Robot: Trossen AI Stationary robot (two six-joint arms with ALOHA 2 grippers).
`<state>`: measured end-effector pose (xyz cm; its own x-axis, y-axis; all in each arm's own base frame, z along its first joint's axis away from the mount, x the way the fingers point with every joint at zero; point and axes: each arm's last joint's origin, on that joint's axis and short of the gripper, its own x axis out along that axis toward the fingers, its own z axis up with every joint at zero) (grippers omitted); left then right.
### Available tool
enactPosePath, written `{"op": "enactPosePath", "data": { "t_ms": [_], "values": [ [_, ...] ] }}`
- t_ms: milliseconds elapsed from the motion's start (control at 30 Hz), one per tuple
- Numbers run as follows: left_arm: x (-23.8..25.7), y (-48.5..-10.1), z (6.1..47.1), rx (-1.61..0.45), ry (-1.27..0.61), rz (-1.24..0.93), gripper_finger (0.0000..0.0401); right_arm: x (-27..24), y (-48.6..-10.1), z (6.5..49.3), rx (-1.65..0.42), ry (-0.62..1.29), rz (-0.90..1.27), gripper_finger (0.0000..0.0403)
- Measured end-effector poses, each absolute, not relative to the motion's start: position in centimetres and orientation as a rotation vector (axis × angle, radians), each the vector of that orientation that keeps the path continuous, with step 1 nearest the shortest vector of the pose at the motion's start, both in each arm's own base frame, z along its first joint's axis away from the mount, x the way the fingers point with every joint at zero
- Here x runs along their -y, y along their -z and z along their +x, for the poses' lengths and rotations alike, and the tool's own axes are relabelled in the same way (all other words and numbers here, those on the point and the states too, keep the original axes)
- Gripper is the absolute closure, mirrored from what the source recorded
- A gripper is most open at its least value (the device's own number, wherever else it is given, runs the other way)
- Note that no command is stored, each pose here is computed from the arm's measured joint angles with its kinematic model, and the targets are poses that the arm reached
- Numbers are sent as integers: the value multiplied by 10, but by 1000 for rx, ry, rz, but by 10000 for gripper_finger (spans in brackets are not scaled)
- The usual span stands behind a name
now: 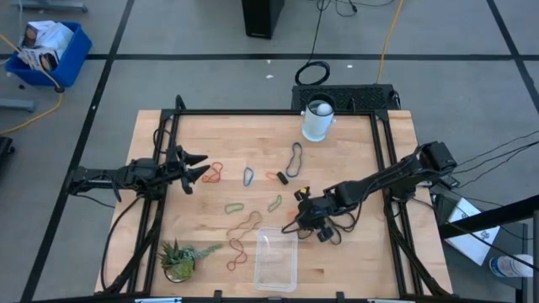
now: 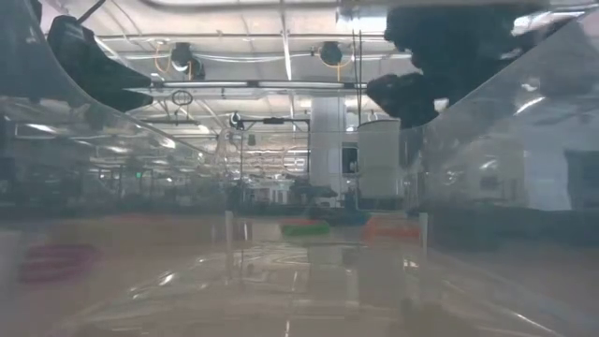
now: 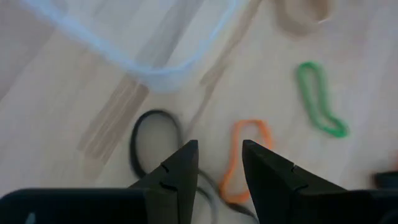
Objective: Pick and place rubber bands into bin
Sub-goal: Put the black rubber band into the transparent bin
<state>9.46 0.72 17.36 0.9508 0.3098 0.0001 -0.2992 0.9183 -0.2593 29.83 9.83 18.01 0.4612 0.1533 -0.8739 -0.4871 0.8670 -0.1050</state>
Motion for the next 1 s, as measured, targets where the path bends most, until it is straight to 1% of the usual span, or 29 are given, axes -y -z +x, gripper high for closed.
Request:
{"op": "enactPosePath", "data": {
  "t_ms": [200, 433, 700, 900, 1000],
  "values": [
    [-7, -172, 96, 25, -314, -258, 192, -109, -159, 304, -1045, -439, -398, 284],
    [-7, -168, 100, -30, -321, -249, 192, -112, -147, 311, -1034, -448, -410, 284],
    [-7, -164, 102, -75, -326, -246, 192, -113, -138, 314, -1046, -450, -409, 284],
    [-7, -164, 103, -70, -325, -247, 192, -109, -133, 312, -1071, -442, -403, 285],
    [-7, -164, 103, -70, -325, -250, 192, -108, -132, 311, -1089, -436, -390, 296]
  ]
}}
